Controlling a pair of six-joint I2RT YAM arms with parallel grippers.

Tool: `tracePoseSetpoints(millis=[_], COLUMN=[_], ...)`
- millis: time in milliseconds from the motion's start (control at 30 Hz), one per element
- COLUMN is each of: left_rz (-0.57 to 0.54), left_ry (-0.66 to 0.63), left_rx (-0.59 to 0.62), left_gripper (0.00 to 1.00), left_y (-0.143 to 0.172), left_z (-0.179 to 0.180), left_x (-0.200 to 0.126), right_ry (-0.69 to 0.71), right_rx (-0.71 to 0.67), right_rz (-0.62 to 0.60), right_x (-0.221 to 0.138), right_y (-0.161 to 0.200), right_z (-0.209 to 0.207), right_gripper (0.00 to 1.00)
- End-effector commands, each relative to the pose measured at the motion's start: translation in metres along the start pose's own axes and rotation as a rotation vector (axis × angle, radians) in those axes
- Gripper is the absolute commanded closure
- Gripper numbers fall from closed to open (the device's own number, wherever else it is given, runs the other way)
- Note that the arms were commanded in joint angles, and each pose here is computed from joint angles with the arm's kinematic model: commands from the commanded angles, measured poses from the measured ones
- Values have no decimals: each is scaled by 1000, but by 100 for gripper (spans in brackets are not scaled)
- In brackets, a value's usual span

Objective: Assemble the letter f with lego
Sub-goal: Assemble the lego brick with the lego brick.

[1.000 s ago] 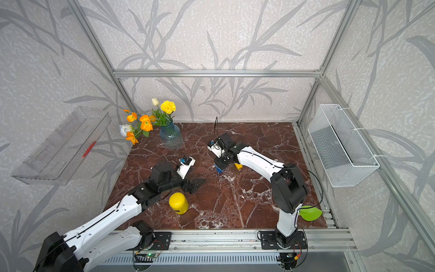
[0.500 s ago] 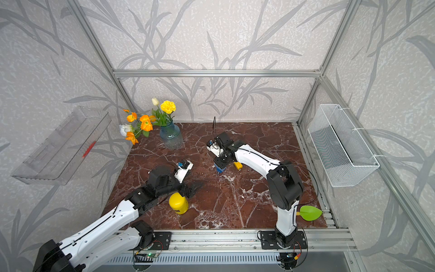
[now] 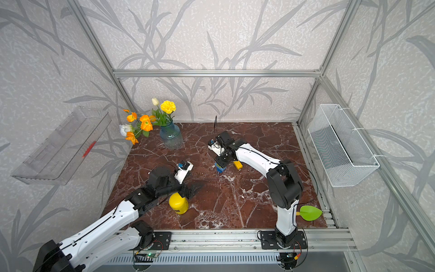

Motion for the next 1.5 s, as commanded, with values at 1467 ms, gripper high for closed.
tracePoseSetpoints(millis=[1467], left_rz=[-18], left_ry=[49], left_rx=[17], left_gripper=[1], left_y=[2], left_z=[-6], left_x=[-1], right_ry=[4], right_rx=[91], right_rz=[293], right_x=[55], right_y=[56], right_z=[-7], right_gripper=[73])
Point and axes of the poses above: each gripper's point midway between its finger pads, its own x axis out along the fingers, its own z axis along the line the jaws close on, y = z × x, the point moved 9 cm from there along -x, back along the fingers, and after that the axes turned 14 degrees about x, right-handed, at the moved point
